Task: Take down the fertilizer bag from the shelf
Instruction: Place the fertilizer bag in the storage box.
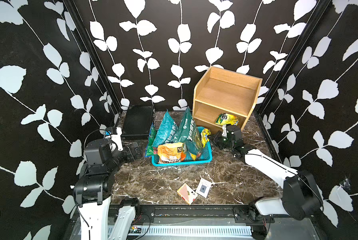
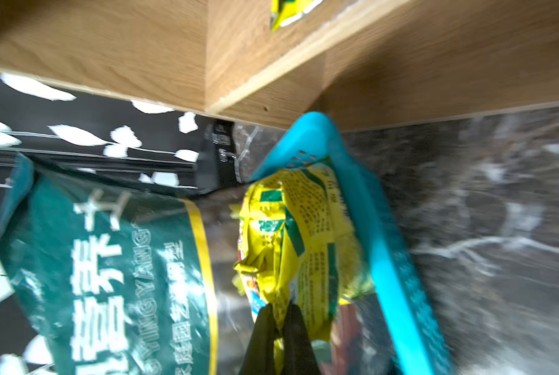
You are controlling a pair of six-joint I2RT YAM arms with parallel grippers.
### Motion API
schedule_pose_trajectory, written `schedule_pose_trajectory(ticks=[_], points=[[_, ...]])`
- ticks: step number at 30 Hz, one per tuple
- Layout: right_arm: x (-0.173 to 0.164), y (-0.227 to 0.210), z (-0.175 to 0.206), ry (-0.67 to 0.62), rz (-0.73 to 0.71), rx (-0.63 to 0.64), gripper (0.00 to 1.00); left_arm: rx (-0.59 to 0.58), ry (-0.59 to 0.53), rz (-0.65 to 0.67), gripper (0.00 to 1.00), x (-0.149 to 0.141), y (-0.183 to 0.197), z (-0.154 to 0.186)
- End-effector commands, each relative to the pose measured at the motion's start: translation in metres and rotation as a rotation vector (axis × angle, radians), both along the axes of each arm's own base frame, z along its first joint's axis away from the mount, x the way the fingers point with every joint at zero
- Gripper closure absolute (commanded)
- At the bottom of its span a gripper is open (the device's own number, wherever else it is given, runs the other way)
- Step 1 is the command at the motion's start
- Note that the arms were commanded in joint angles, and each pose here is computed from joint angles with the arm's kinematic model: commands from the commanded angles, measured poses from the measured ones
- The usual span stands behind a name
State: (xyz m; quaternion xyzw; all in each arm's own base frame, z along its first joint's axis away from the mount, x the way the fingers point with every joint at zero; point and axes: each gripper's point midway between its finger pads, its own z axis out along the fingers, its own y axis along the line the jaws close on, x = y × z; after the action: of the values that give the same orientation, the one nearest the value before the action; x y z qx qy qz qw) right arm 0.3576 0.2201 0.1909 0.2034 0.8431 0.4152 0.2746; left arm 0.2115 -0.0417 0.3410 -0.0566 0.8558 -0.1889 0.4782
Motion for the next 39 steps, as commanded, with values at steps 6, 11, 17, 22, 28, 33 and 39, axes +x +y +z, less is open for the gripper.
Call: schedule_pose_trajectory(ticks=[6,11,17,22,28,33,39], points=[[0.002,0.022,-0.012,0.014,0.153,-0.261,1.0,0.016,-0.03,0.004,0.01,0.0,0.002,0.005],[0.015,0.017,-0.028,0.025,0.119,-0.36,1.0,0.017,-0.031,0.005,0.01,0.0,0.002,0.006],[0.022,0.006,-0.053,0.071,0.105,-0.48,1.0,0.016,-0.031,0.003,0.01,0.0,0.002,0.006],[0.018,0.016,-0.041,-0.009,0.134,-0.496,1.0,0.016,-0.032,0.005,0.01,0.0,0.002,0.006],[-0.009,0.023,0.059,-0.299,0.127,-0.576,0.4,0.016,-0.031,0.003,0.01,0.0,0.002,0.006],[-0.023,-0.017,0.104,-0.346,-0.006,-0.615,0.27,0.018,-0.033,0.006,0.01,0.0,0.002,0.006],[-0.028,-0.087,0.102,-0.321,-0.345,-0.51,0.21,0.019,-0.034,0.008,0.01,-0.001,0.003,0.006]])
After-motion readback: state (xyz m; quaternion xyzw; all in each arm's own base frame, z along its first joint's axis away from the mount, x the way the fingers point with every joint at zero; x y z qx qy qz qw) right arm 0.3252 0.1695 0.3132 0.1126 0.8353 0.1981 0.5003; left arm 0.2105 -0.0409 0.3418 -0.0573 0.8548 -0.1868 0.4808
